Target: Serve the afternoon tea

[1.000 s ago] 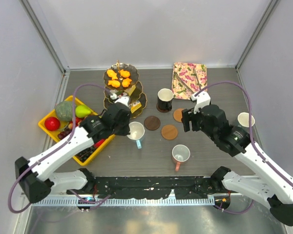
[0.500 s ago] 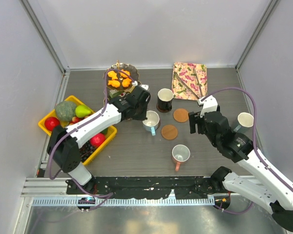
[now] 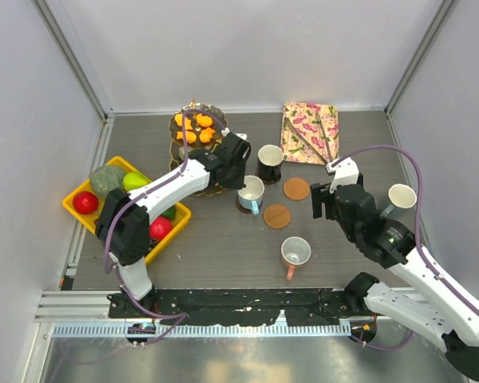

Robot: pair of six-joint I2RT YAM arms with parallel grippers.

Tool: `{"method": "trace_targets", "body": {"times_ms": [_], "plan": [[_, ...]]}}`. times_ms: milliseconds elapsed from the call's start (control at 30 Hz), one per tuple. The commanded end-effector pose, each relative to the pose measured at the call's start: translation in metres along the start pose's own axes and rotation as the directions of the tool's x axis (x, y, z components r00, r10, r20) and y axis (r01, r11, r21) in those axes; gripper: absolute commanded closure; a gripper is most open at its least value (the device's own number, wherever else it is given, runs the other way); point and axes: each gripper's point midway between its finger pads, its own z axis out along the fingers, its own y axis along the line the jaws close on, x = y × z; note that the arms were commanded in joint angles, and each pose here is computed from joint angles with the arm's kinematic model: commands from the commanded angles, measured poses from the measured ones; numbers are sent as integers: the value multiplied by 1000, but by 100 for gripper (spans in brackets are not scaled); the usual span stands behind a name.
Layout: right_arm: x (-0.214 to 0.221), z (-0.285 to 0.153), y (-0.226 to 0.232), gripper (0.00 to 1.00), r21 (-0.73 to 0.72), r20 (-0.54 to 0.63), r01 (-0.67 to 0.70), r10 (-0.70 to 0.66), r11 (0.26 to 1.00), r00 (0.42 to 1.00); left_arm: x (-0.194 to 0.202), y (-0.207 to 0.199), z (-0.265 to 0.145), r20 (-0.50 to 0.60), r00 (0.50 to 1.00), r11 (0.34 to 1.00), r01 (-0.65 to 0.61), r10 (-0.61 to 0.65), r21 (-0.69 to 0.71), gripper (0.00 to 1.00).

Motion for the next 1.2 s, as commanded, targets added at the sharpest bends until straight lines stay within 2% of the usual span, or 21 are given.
{"method": "trace_targets", "body": {"times_ms": [0,833,900,1100,1167], "plan": [[-12,2,-2,21,20,41,-24,24,999,999,-39,-18,-12,106,994,997,-12,4,79,100],[-7,5,5,20,-6,22,-21,21,1000,1000,-34,-17,-5,55,996,993,-72,67,91,100],[-7,5,6,20,-11,20,-26,26,1000,999,-35,-16,-7,60,996,993,-74,69,88,95],[-5,2,16,20,-63,-14,-39,38,997,999,-45,-17,-21,102,993,993,-77,68,92,66],[-1,2,21,20,-80,-49,-45,42,996,998,-51,-19,-30,127,990,992,-77,64,102,60]]}}
